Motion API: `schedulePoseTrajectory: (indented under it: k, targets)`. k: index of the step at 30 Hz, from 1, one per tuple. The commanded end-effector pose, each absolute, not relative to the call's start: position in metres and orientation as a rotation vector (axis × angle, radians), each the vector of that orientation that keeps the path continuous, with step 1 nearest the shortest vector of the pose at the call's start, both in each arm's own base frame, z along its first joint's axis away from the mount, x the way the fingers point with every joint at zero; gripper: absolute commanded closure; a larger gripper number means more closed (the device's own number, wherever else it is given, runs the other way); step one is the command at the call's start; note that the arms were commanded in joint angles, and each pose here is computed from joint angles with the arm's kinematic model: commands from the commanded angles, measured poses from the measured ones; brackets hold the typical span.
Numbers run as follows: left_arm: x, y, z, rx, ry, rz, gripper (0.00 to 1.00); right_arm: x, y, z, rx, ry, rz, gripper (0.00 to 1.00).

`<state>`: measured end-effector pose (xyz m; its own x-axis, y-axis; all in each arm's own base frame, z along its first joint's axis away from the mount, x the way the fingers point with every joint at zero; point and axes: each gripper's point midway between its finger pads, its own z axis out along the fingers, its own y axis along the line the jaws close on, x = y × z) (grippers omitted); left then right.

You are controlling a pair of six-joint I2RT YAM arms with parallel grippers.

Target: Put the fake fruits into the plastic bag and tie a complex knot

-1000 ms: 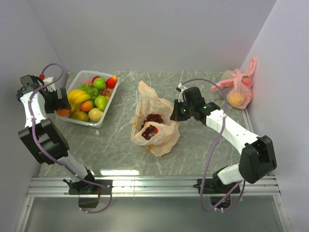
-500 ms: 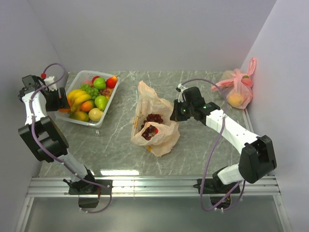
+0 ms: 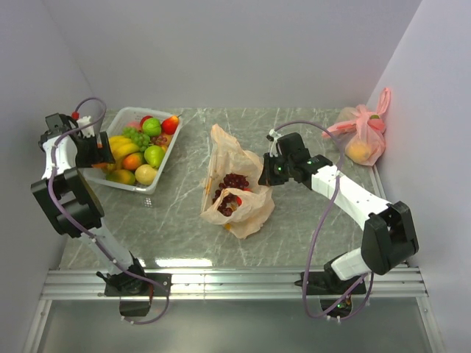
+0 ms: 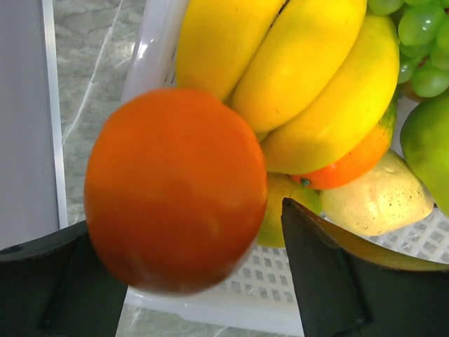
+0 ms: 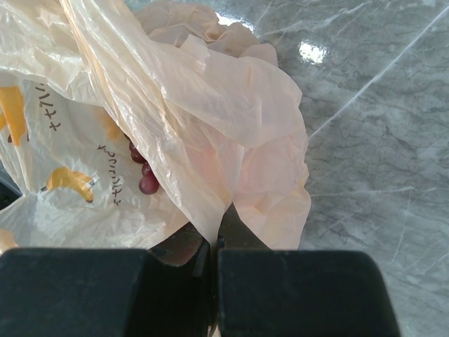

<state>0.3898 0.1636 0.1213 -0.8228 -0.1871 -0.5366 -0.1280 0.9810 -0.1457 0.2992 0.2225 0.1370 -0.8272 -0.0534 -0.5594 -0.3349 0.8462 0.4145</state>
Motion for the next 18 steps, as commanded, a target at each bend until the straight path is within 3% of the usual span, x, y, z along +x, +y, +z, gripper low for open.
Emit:
schedulePoseTrajectory:
  k: [1, 7, 13, 18]
  targets:
    - [0.410, 0.171, 0.140, -0.219, 2.481, -0.116, 0.17, 0.302, 0.227, 0.144, -0.305, 2.453, 0.705, 1.00]
    - [0.411, 0.168, 0.159, -0.191, 2.449, -0.117, 0.45, 0.303, 0.227, 0.146, -0.308, 2.448, 0.702, 1.00]
    - [0.406, 0.164, 0.218, -0.100, 2.351, -0.056, 0.58, 0.301, 0.225, 0.141, -0.304, 2.457, 0.698, 1.00]
    - [0.406, 0.070, 0.276, 0.230, 2.224, -0.197, 0.63, 0.302, 0.225, 0.138, -0.309, 2.459, 0.694, 1.00]
